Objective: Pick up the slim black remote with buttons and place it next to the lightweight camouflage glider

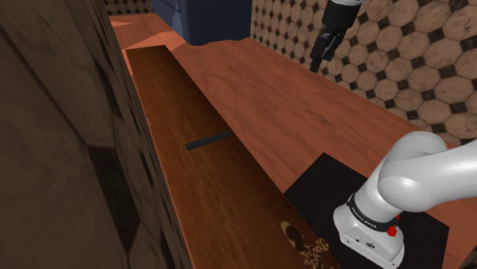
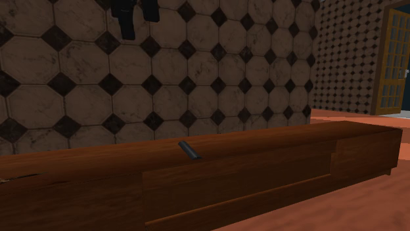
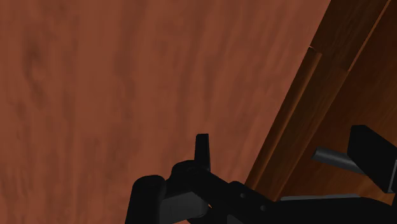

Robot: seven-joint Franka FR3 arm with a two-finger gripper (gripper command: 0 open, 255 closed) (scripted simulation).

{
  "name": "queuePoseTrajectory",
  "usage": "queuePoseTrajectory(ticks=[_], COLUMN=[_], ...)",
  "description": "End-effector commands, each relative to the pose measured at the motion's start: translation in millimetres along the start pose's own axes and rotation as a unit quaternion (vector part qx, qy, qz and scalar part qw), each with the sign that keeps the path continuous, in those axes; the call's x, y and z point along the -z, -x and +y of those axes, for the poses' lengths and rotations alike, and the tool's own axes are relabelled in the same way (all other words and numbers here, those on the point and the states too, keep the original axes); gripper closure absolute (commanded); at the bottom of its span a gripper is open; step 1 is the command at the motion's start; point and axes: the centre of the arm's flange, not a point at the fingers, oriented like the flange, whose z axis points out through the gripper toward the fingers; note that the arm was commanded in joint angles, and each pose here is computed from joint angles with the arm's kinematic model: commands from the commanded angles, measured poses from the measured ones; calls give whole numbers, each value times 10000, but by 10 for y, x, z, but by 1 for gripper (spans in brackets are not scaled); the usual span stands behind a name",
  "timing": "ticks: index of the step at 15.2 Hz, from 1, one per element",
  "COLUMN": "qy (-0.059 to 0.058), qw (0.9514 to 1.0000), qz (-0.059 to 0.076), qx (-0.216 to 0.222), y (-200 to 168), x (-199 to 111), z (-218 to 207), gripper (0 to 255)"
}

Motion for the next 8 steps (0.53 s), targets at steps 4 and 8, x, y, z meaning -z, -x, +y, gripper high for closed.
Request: queuePoseTrajectory(ticks=[4, 8], qy=[-80, -187], qw=[9988, 9933], qz=[-27, -63], qx=[491, 1143], y=[-315, -726], x=[-247, -577], z=[-26, -113], gripper=[0, 0])
